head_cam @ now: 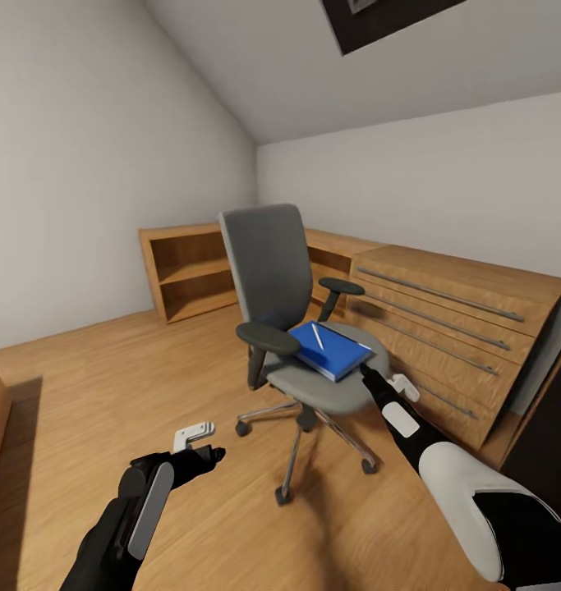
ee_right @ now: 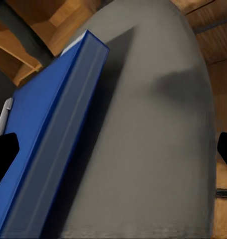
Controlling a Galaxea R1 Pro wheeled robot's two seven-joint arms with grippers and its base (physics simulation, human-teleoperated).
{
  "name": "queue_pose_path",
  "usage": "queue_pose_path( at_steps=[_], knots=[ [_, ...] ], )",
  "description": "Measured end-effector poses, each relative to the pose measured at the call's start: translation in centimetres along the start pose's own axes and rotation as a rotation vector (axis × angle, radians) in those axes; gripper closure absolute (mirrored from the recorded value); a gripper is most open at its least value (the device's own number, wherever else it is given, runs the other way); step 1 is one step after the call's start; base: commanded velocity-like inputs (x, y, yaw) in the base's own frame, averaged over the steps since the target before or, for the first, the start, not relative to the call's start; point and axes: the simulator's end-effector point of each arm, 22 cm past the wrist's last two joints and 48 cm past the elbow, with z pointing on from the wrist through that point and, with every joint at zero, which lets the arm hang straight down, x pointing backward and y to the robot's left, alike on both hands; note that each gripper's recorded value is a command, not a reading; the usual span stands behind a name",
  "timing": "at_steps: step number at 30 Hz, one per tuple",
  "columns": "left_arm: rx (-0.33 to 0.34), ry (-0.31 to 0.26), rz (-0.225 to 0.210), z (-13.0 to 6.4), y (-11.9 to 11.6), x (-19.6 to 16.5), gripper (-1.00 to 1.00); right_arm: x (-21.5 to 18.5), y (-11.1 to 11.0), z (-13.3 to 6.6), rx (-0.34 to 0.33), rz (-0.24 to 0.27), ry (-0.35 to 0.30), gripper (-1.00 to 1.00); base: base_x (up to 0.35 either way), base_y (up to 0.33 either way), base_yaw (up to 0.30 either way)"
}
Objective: In the bedroom, organize the workspace by keeping the computer under the desk, ensuring the monitor is on the desk, placing the keyboard on the desk next to the monitor, placing the mouse on the desk next to the keyboard, moving the folder from the swivel chair onto the desk next to the mouse, stacking the notebook on top of the folder with the pen on top of the notebook, and positioning the swivel chair next to the desk.
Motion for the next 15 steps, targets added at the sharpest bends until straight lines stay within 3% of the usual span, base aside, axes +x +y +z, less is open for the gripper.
queue_pose_path(
  at_steps=[10,15],
  knots=[
    [0.0,-0.001,-0.001,-0.03,0.0,-0.03,-1.0,0.0,-0.01,-0.03,0.001,0.0,0.0,-1.0,-0.325,0.0,-0.008],
    [0.001,-0.001,-0.001,-0.06,-0.01,-0.06,-1.0,-0.06,0.01,-0.04,0.0,0.0,-0.001,-1.0,-0.164,0.0,-0.141]
  ],
)
